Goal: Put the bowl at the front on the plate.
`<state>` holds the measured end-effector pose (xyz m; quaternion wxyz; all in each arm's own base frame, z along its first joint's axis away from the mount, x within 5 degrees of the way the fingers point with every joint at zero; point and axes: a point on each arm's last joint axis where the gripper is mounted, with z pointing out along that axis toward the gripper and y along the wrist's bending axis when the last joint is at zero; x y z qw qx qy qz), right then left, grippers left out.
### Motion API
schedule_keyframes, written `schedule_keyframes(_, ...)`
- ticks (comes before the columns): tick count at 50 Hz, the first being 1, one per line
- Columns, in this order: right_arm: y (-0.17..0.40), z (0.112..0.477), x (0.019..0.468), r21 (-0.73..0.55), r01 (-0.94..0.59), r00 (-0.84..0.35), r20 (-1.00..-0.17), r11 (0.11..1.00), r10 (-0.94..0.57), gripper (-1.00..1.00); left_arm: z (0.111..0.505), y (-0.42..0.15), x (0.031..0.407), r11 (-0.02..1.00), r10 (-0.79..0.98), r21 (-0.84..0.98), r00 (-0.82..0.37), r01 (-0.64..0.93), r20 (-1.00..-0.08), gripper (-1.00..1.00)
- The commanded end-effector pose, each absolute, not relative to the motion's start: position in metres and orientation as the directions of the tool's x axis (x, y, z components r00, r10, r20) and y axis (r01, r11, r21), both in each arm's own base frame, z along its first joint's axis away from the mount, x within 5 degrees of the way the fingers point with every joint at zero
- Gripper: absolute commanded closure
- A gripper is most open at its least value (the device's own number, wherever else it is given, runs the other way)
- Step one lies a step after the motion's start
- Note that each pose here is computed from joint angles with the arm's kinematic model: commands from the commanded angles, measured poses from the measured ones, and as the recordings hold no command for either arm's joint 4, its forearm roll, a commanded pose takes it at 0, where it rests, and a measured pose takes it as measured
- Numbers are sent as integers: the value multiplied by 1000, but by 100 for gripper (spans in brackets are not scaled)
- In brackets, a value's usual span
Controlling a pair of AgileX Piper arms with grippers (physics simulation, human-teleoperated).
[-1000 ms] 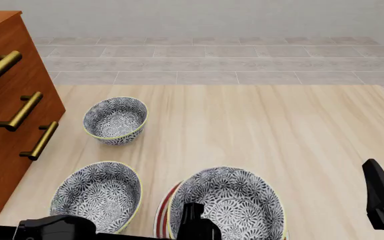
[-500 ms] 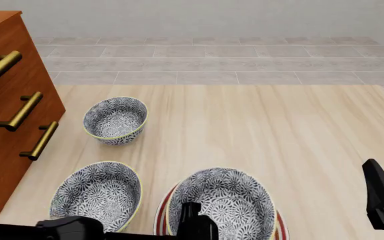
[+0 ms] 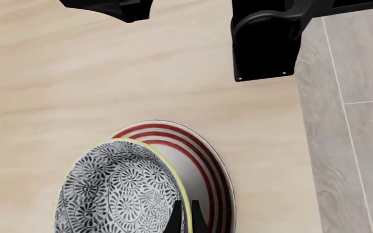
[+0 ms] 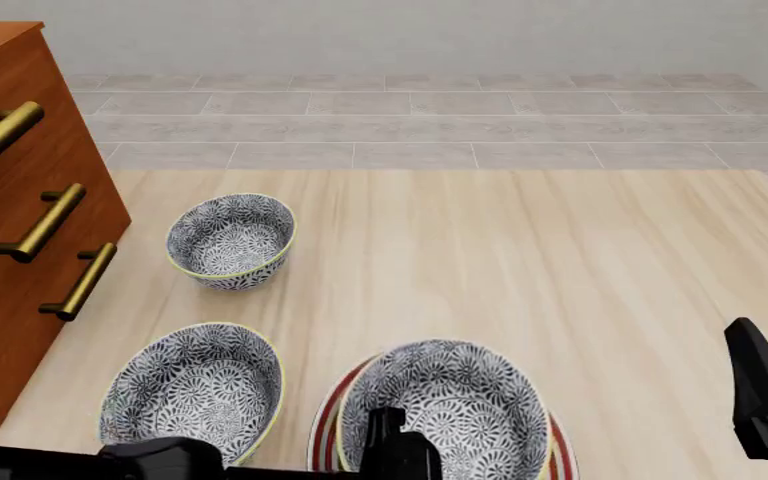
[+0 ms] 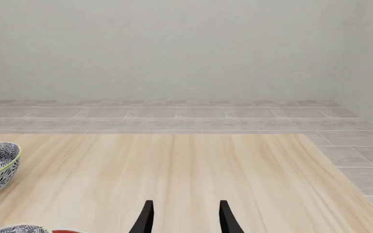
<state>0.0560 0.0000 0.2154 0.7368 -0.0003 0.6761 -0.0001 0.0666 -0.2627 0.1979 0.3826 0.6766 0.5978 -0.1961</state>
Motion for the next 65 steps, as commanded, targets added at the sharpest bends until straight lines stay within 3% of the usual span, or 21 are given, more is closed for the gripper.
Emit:
schedule_keyframes(1,0,215,56,-1,-1,86,-996,1000,-1,-100,194,-265,67,-10,658,303,235,953,-716,100)
schedule_keyframes(65,0,215,56,0,0,86,-996,1000,0,-100,173,-271,64,-8,682,262,197,965,-704,100)
